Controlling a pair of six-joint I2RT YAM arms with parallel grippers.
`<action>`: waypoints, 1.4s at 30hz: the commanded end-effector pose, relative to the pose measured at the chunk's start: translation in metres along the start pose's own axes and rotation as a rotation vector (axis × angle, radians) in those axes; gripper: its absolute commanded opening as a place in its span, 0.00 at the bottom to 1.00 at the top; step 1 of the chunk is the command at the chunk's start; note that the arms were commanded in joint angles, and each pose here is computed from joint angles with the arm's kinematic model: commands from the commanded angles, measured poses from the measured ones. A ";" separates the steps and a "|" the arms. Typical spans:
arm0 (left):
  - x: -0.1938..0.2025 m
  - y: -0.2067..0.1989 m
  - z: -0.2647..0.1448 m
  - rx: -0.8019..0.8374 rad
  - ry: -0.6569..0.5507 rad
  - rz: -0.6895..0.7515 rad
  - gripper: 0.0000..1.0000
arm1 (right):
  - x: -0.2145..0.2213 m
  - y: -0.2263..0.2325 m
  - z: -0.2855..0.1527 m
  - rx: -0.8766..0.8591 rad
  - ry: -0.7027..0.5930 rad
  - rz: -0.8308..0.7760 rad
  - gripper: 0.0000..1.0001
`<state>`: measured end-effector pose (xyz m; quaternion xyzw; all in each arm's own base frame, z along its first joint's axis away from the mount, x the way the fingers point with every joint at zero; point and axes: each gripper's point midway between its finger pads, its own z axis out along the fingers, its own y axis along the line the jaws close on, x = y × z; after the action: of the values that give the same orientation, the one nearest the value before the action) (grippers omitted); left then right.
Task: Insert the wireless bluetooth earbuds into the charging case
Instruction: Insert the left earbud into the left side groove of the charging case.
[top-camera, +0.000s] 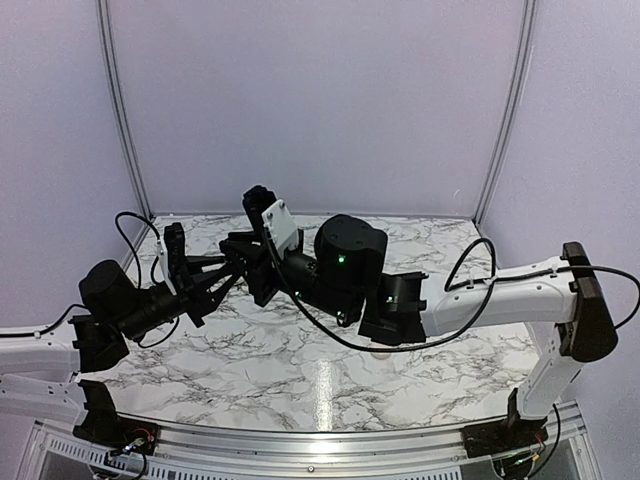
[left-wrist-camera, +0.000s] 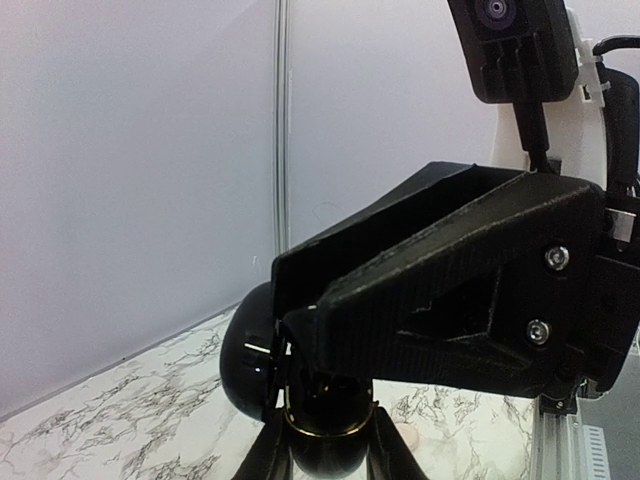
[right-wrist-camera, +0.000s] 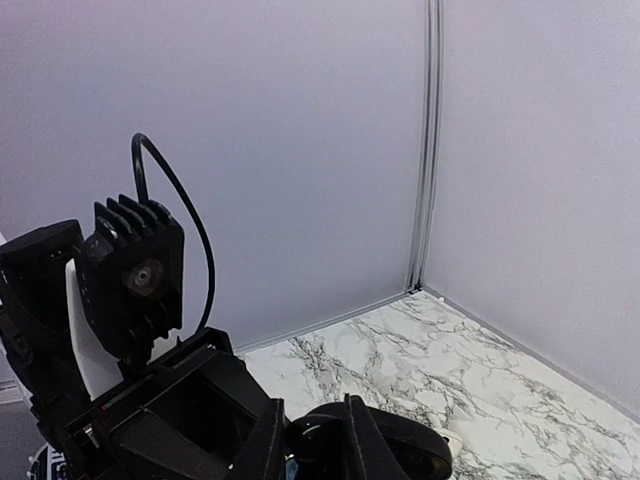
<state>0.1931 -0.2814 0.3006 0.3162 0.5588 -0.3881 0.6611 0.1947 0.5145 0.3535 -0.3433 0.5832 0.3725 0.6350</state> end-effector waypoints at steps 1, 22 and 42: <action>-0.032 -0.001 -0.008 -0.003 -0.110 0.011 0.00 | 0.018 -0.016 0.005 0.089 0.055 0.046 0.11; -0.026 0.009 -0.008 -0.066 -0.098 0.023 0.00 | 0.013 -0.012 0.011 0.075 0.016 0.103 0.02; -0.020 0.011 -0.006 -0.075 -0.081 0.054 0.00 | 0.009 0.001 0.022 0.012 0.015 0.113 0.02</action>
<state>0.2020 -0.2705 0.2977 0.2935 0.5714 -0.3602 0.6764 0.2027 0.5270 0.3504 -0.3043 0.6005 0.4006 0.6215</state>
